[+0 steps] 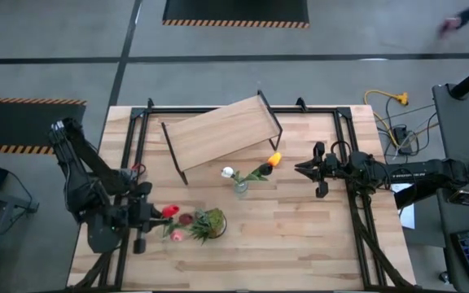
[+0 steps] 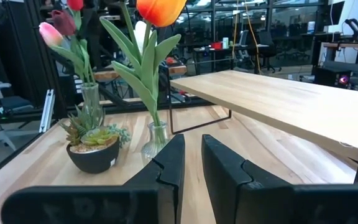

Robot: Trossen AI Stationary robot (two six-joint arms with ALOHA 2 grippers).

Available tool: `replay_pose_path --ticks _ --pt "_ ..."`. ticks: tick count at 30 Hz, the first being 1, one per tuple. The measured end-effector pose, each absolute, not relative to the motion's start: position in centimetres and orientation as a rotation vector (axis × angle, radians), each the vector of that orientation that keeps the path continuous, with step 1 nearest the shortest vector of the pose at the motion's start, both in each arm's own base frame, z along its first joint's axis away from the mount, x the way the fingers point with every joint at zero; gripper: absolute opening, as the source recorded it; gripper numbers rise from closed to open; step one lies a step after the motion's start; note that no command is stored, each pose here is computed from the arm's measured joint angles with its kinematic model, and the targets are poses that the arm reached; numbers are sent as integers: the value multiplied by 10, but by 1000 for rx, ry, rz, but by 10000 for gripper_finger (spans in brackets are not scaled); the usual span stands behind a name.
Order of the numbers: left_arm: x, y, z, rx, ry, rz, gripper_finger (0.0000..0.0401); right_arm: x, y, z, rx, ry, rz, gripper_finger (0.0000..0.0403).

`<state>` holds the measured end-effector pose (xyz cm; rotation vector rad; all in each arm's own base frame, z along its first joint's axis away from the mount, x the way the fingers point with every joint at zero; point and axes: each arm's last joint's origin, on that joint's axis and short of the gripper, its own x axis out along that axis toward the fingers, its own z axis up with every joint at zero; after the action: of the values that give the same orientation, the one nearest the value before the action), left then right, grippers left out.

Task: Pick and place flowers into a vace then onto a shelf
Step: Put the middle red tulip into the bottom transparent vase

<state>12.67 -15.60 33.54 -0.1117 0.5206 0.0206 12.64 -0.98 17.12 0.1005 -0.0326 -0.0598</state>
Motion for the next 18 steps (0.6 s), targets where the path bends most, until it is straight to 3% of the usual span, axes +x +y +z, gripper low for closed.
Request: replay_pose_path --ticks 18 --pt "103 -161 336 -55 544 -82 8 126 -10 171 95 -32 -59 47"
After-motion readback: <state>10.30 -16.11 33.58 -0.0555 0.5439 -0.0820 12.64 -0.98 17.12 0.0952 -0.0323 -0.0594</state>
